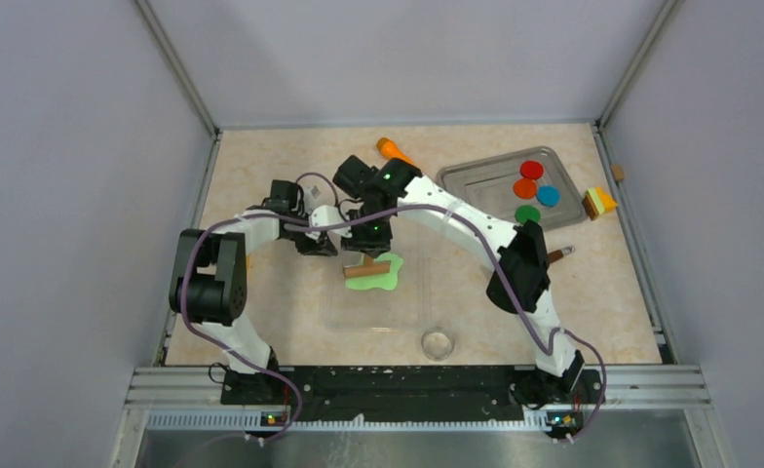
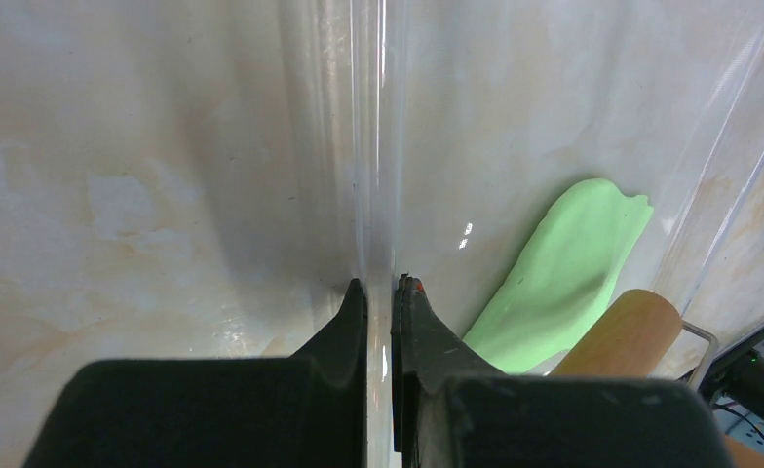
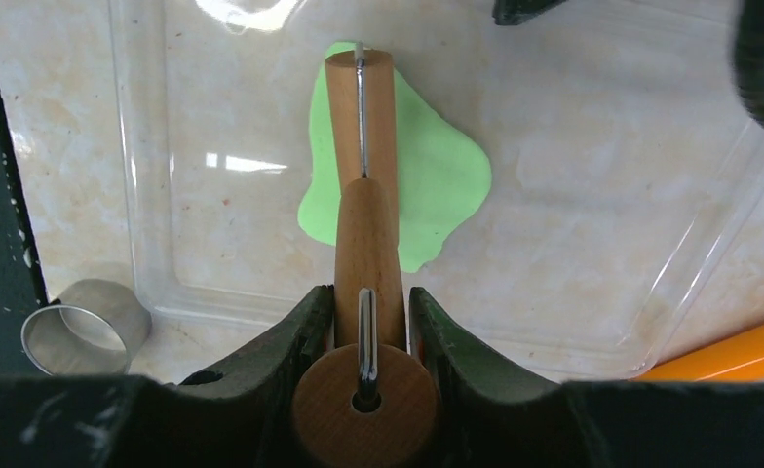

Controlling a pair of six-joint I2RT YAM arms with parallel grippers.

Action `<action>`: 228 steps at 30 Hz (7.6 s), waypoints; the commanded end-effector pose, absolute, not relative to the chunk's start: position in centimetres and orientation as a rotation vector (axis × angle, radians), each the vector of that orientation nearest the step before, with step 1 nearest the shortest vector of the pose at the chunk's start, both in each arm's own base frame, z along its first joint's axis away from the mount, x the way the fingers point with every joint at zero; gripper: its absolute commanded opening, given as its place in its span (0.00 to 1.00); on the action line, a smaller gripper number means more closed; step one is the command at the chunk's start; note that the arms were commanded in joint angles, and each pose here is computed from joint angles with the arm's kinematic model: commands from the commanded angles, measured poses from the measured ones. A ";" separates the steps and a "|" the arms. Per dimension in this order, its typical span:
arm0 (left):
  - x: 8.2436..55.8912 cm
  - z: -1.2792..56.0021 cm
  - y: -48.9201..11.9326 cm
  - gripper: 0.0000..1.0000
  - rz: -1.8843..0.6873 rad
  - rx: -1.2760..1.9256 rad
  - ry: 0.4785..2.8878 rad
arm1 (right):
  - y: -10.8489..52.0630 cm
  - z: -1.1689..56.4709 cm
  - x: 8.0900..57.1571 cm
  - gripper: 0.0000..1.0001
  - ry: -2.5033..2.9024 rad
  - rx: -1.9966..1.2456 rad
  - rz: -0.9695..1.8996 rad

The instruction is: Roll out the dumpling wrappers from the dough

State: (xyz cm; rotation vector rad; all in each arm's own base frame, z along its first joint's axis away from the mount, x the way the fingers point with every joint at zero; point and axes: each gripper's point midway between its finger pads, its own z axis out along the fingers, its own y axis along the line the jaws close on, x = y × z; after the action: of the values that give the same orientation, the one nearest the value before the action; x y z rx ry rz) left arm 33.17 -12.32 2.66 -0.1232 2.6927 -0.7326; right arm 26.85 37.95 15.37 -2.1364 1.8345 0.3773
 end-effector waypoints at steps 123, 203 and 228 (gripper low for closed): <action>35.0 2.1 -11.9 0.00 -0.732 -0.137 2.704 | 19.3 6.2 39.7 0.00 2.891 -0.841 0.256; 35.1 2.0 -12.4 0.00 -0.795 -0.174 2.707 | 32.3 3.9 30.0 0.00 2.837 -1.196 1.052; 35.8 3.3 -12.4 0.00 -0.788 -0.120 2.696 | 38.4 21.1 25.3 0.00 2.047 -1.682 1.234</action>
State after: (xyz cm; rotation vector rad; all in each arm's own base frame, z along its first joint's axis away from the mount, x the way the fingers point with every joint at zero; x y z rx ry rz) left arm 34.71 -12.87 2.80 -0.1435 2.7077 -0.8232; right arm 24.91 40.12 13.36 -1.6275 2.3108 1.3163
